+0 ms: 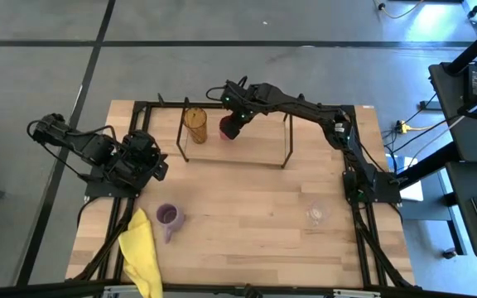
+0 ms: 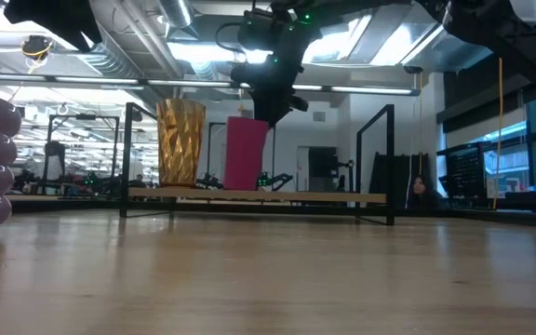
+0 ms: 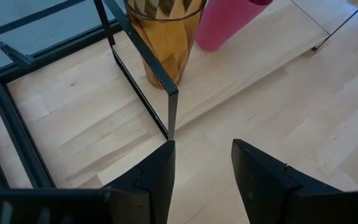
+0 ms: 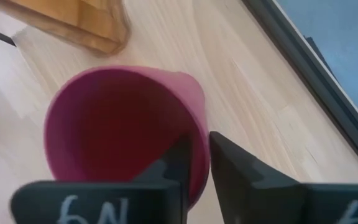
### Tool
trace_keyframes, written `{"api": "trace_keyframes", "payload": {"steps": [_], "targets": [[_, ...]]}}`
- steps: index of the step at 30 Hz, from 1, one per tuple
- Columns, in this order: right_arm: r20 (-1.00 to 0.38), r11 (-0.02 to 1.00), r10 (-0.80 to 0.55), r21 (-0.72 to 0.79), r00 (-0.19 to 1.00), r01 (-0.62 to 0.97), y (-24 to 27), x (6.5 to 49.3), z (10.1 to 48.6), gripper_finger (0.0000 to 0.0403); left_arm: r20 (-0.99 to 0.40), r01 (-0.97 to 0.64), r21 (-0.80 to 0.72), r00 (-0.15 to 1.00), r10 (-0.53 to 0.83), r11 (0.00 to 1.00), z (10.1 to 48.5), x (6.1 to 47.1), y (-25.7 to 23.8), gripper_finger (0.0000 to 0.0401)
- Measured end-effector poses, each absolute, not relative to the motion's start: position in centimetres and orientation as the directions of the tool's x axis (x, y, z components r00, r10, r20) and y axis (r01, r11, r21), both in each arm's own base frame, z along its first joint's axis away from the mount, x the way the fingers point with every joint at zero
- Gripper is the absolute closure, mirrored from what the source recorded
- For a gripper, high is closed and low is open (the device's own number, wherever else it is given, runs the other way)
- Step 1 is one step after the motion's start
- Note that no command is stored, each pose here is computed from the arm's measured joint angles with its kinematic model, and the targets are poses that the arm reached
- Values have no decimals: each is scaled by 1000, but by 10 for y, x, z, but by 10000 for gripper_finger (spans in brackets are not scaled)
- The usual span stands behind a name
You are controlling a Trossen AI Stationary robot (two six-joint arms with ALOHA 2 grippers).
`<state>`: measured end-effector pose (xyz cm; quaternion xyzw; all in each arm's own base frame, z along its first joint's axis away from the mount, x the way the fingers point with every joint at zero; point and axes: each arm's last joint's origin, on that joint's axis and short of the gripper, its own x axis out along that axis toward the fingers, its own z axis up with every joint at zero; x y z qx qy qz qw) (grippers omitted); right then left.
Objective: Stack small to large cups/mugs on shelf
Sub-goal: Put the red cup on the shelf
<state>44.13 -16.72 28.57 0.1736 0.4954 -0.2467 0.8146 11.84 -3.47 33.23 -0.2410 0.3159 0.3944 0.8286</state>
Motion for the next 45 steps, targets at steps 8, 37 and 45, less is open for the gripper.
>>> {"api": "trace_keyframes", "payload": {"steps": [8,37,45], "targets": [[-884,824,-203,79,421,562,-167,444,287,328,-713,-806,-150,489,502,573,332,118,-35,249],[-830,839,-193,138,523,527,-169,452,292,361,-712,-805,-157,494,500,572,333,119,-35,249],[-822,838,-204,134,532,529,-170,457,287,361,-712,-811,-170,494,500,560,333,119,-35,249]]}}
